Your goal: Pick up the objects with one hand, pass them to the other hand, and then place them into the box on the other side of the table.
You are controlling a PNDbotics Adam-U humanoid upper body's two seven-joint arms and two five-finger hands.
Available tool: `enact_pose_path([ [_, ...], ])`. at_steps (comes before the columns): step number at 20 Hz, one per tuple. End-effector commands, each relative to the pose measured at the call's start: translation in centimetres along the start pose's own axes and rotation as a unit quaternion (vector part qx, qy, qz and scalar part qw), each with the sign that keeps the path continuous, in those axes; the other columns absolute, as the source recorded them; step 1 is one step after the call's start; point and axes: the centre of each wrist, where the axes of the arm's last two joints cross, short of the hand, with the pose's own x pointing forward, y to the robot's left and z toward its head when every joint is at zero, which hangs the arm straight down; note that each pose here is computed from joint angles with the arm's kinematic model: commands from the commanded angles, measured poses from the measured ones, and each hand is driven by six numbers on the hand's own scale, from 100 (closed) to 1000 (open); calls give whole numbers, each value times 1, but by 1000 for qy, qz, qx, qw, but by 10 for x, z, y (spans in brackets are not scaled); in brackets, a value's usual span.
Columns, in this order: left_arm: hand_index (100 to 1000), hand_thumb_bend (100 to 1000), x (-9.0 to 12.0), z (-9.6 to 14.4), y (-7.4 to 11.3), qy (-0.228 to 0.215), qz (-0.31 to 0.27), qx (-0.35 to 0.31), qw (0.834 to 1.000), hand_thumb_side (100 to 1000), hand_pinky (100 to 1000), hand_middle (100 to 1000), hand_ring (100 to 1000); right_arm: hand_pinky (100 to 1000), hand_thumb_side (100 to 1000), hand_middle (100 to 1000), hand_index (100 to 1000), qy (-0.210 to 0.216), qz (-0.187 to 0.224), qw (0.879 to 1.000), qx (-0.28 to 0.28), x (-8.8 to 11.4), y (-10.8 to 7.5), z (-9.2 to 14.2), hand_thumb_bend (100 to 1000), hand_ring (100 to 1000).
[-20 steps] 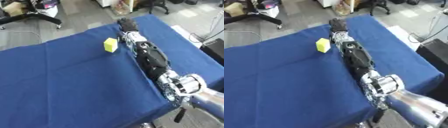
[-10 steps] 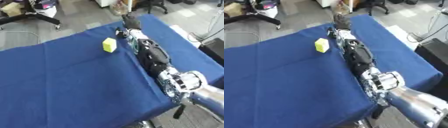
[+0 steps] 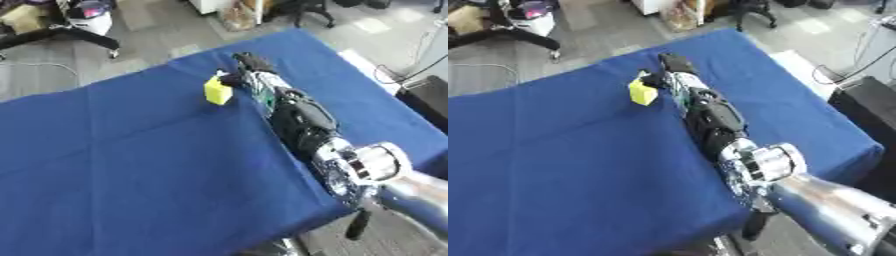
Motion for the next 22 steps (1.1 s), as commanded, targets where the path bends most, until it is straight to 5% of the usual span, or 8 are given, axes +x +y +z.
enact_pose_path([
  [1,773,567,4,-3,5,-10,-10,1,1000,545,852,604,623,830,919,873,966,-14,-7,1000,3,0,-22,-2,100,808],
  [7,774,569,4,-3,5,-10,-10,1,1000,545,851,602,618,844,868,877,968,-40,0,998,52,4,-24,-2,108,820],
  [12,773,574,4,-3,5,-11,-11,2,1000,544,850,601,617,854,774,876,970,-47,29,995,77,8,-30,-1,209,828],
  [16,773,570,4,-3,5,-11,-11,2,1000,545,850,601,618,856,667,862,963,-48,45,994,86,8,-32,-1,245,826],
  [22,773,567,4,-3,5,-11,-11,3,1000,546,849,600,617,841,469,769,913,-46,51,994,83,5,-32,0,183,795],
])
